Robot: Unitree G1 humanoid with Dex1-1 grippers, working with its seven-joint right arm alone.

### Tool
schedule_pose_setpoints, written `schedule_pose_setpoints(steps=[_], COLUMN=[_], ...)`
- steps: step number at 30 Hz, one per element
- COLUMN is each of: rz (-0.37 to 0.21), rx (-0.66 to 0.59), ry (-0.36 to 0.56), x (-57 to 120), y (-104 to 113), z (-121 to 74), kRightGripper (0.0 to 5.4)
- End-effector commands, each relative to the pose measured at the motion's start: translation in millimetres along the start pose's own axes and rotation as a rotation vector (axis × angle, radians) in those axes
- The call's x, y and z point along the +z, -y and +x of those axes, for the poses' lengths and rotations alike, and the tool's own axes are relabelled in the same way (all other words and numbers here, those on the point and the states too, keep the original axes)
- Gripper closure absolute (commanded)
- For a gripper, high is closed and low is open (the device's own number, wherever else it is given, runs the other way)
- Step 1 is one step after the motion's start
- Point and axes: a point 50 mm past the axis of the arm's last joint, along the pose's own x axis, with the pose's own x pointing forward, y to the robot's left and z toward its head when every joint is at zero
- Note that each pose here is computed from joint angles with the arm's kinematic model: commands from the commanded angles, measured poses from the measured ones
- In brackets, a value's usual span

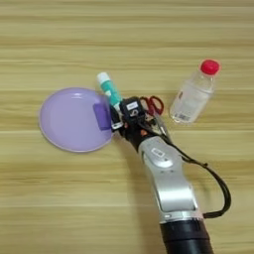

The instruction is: Move the objects on the table

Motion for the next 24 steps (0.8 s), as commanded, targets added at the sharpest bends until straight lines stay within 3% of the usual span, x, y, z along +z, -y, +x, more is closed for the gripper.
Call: schedule_pose_setpoints(steps=[1,8,24], rz=[-0.050,0.002,0.002], rx=[0.007,0.066,0.134], ry=[0.114,0.105,0.078], x=[28.5,27.2,27.6], y=[-2,-15,-28], z=[5.0,6.6,12.5], kRightGripper=[3.74,3.74,3.74])
